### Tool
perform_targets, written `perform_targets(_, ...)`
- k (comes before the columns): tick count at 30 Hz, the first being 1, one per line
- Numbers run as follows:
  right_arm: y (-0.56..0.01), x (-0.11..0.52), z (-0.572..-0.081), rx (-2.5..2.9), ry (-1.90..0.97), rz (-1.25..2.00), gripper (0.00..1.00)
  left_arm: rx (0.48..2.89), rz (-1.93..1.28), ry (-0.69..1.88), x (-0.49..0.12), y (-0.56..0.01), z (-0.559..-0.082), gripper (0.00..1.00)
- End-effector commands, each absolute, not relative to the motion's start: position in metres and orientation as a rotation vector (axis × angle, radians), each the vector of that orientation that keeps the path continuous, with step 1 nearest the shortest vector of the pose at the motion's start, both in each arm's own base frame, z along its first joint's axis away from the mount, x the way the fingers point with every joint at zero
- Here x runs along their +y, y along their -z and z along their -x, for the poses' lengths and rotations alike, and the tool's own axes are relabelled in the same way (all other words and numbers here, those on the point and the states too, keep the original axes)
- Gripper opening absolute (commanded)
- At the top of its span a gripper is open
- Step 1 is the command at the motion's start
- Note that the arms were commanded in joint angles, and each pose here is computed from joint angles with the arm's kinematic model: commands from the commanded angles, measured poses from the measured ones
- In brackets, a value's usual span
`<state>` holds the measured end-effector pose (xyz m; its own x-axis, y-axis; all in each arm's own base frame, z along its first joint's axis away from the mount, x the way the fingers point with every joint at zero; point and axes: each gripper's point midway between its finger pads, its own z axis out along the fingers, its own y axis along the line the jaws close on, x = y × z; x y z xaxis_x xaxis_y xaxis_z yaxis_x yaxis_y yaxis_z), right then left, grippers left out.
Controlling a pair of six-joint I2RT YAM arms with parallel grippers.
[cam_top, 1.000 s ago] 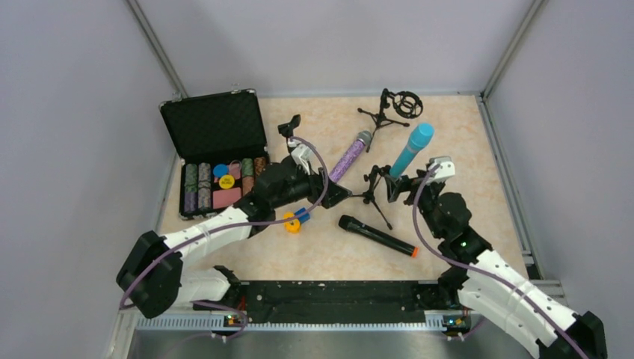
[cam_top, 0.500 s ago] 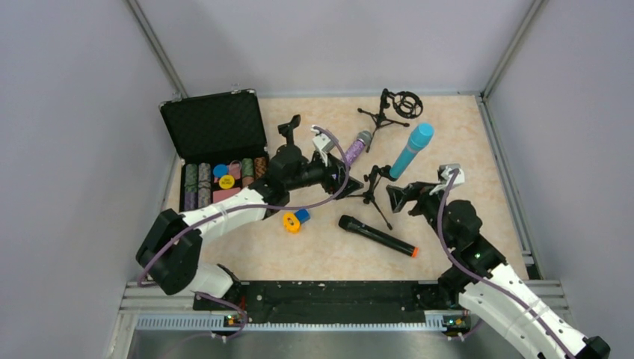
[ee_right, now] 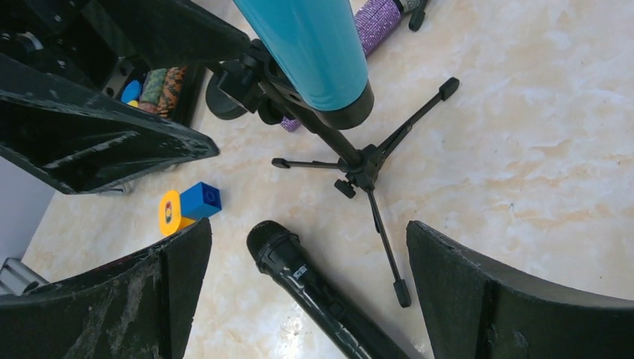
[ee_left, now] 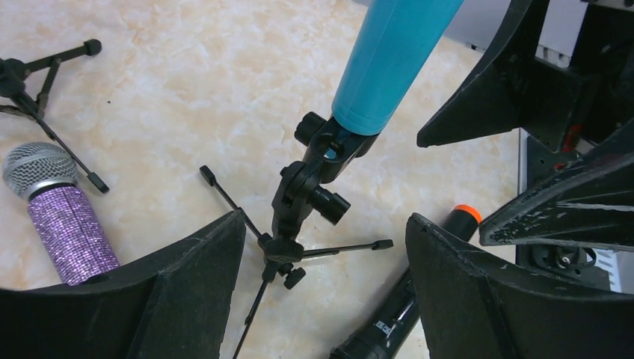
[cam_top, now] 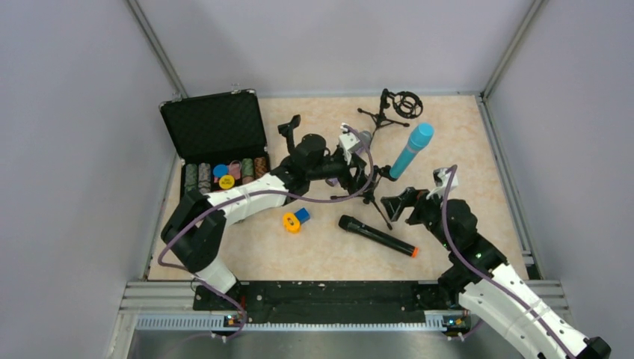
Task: Attach the microphones to the stand
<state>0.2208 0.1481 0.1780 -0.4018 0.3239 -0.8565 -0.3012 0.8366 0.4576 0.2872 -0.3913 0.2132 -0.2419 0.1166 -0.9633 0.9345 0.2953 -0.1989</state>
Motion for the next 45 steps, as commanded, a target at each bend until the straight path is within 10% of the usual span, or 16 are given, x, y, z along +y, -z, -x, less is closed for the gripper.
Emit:
perform_targets(1,-0.196,0.148,-0.217,1.86,-0.711,-0.067,0.98,1.523,-1.052,0.99,-0.41,-0.221,-0.297,0.83)
perform_targets(31,-0.161,0.16,-0.218,1.96,-0.715,-0.022,0.96,1.415,-1.044,1.03,-0.455,-0.221,-0.312,0.78)
perform_targets(41,-0.154,0.16,-0.221,1.964,-0.703,-0.024,0.96,1.498,-1.05,1.015,-0.462,-0.206,-0.322,0.56)
perform_targets(45,-0.154,0.161,-0.222,1.963,-0.701,-0.02,0.96,1.52,-1.061,0.976,-0.458,-0.199,-0.325,0.64)
